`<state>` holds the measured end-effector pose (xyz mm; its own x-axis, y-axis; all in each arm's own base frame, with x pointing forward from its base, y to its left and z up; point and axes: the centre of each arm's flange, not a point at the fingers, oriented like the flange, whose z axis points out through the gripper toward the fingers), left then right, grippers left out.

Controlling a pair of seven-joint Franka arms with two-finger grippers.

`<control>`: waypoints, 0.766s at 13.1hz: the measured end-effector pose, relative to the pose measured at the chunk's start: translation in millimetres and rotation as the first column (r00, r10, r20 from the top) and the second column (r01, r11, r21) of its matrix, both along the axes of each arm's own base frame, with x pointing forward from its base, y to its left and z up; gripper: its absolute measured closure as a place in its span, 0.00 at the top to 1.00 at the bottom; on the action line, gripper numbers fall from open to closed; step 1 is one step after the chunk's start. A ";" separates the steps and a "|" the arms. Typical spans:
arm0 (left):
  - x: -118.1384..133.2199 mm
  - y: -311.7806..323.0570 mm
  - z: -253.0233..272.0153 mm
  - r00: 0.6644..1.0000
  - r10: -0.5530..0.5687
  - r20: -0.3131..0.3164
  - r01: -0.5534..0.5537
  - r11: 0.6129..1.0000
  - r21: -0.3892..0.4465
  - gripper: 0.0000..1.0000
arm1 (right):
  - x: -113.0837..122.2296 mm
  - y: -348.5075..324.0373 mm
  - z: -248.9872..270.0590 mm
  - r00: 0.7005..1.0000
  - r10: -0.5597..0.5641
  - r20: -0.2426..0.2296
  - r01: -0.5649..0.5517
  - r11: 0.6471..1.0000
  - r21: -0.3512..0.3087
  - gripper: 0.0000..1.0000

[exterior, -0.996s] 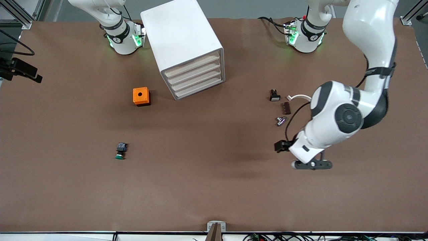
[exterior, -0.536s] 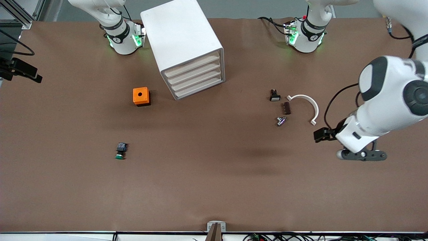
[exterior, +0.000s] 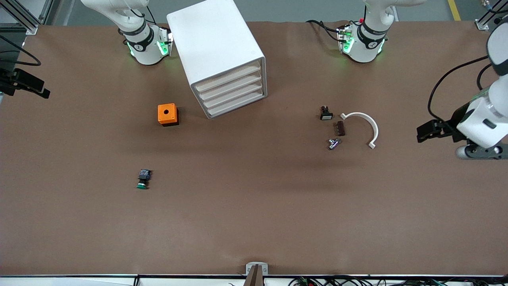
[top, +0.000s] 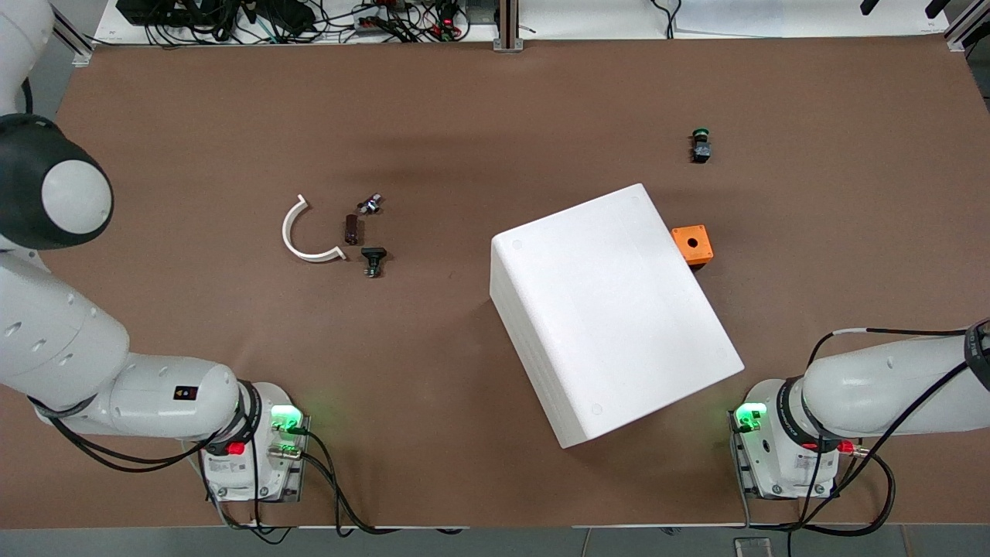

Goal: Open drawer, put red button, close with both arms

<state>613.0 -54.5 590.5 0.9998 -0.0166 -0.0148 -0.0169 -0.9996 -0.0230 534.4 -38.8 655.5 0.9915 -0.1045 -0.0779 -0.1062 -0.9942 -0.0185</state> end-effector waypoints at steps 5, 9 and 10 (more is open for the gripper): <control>-30.3 23.3 43.5 0.999 0.038 0.011 -0.038 0.999 0.002 1.00 | 0.1 0.0 0.9 1.000 0.000 0.003 0.000 1.000 0.000 1.00; -33.2 15.1 42.3 1.000 0.023 0.017 -0.023 1.000 0.001 1.00 | 0.1 0.0 1.0 1.000 0.000 0.003 0.000 1.000 0.000 1.00; -32.9 9.2 38.3 1.000 0.013 0.015 -0.013 1.000 0.001 1.00 | 0.1 0.0 1.0 1.000 0.000 0.003 0.000 1.000 0.000 1.00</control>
<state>580.0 -45.3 628.9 1.0000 -0.0036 0.0004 -0.0036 -0.9997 -0.0240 534.5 -38.8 656.4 0.9917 -0.1044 -0.0751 -0.1061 -0.9942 -0.0186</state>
